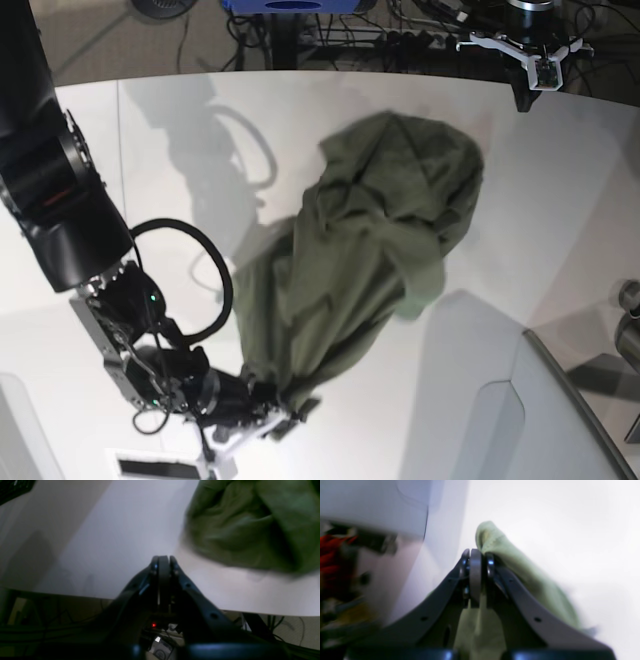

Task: Layout the t-shirt on the table in an organized manner, then fold the t-shirt properly
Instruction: 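Lift the shirt with the right gripper, sweep it, and release it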

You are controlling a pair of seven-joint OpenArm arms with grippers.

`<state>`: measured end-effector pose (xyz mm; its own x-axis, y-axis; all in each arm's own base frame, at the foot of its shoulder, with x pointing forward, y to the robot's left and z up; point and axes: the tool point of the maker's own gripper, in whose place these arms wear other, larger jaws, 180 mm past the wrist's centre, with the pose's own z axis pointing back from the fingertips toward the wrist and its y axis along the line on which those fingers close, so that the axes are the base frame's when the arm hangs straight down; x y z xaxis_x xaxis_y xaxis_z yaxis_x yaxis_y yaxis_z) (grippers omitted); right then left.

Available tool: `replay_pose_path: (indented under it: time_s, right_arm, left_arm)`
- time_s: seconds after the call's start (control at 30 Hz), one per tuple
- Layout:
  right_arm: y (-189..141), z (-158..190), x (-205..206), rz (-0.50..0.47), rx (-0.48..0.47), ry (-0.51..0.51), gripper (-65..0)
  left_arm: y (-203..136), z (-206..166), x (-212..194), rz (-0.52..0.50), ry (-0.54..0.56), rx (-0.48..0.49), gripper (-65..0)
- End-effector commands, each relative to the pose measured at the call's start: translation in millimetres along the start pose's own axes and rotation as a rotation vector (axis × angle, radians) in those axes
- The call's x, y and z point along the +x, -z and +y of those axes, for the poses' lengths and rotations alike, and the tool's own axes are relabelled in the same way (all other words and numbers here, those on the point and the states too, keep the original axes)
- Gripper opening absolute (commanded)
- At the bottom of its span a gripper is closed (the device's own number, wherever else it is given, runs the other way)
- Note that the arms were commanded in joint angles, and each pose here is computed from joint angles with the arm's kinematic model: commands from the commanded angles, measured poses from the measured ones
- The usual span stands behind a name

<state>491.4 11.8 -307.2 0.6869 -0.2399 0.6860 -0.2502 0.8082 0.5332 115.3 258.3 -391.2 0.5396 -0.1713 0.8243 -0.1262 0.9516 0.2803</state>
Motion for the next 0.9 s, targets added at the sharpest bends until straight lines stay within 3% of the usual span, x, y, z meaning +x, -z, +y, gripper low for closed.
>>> replay_pose_path:
  time_s: [0.0,0.17,0.3,0.4,0.47,0.53,0.57,0.73,0.87]
  right_arm:
    - [-0.2,18.7,35.5,-0.093,0.028,-0.044,-65.0]
    - [8.7,13.5,85.1,-0.208,-0.085,-0.209,-65.0]
    - [13.5,17.9,112.2,-0.281,-0.083,-0.313,-65.0]
    - [13.4,7.8,130.4,-0.320,-0.117,-0.308,-62.0]
    - [15.8,-3.9,130.5,-0.304,-0.165,-0.289,-47.6]
    - [17.2,-9.0,128.2,-0.299,-0.198,-0.282,-24.9]
    - [17.0,-11.7,127.5,-0.297,-0.212,-0.279,-17.6]
    - [18.5,-19.2,115.6,-0.220,-0.233,-0.266,-20.0]
    - [11.9,-48.1,68.5,0.012,-0.277,-0.243,-32.9]
  left_arm:
    - [-2.1,3.8,9.2,-0.035,0.007,0.006,-65.0]
    - [-3.6,2.3,7.1,-0.028,-0.001,0.008,-65.0]
    - [-5.6,0.2,4.8,-0.021,-0.020,0.019,-65.0]
    - [-5.3,-1.3,4.9,-0.021,-0.023,0.017,-65.0]
    - [-5.3,-1.9,4.9,-0.021,-0.024,0.015,-65.0]
    - [-5.3,-1.9,4.9,-0.021,-0.024,0.015,-65.0]
    - [-5.3,-1.9,4.9,-0.021,-0.024,0.015,-65.0]
    - [-4.9,-1.9,5.3,-0.022,-0.024,0.016,-65.0]
    - [-4.9,-1.9,5.3,-0.022,-0.024,0.016,-65.0]
